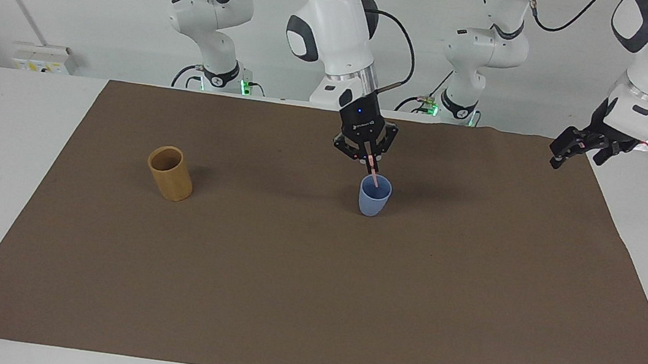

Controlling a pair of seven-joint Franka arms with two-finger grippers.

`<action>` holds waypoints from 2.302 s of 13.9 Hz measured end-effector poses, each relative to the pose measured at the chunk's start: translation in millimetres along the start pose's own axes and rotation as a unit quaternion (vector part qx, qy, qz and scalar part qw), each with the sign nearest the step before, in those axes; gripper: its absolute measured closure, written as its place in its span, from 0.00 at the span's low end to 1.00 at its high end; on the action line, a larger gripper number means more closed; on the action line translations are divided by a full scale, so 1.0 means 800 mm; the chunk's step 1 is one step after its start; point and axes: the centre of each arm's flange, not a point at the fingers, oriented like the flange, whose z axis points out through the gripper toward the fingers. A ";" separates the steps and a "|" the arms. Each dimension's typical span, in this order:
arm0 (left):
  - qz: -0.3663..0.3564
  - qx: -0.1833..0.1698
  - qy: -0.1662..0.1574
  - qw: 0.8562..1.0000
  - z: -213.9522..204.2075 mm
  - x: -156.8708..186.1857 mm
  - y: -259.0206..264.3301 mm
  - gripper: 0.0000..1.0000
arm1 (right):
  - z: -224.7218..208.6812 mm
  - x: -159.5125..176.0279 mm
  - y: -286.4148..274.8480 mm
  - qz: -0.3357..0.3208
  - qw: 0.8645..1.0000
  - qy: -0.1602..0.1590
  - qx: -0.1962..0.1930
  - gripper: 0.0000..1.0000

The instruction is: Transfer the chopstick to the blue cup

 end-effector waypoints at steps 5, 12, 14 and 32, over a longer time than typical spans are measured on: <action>0.000 0.000 0.000 1.000 0.000 0.000 0.000 0.00 | 0.012 -0.015 0.001 -0.004 1.000 -0.013 -0.006 0.83; 0.000 0.000 0.000 1.000 0.000 0.000 0.000 0.00 | -0.093 0.068 0.080 -0.001 0.998 -0.024 -0.065 0.08; 0.000 0.000 0.000 1.000 0.000 0.000 0.000 0.00 | -0.161 0.098 0.171 -0.013 0.993 -0.061 -0.104 0.00; 0.000 0.000 0.000 1.000 0.000 0.000 0.000 0.00 | -0.344 0.061 0.482 0.046 0.962 -0.225 -0.149 0.00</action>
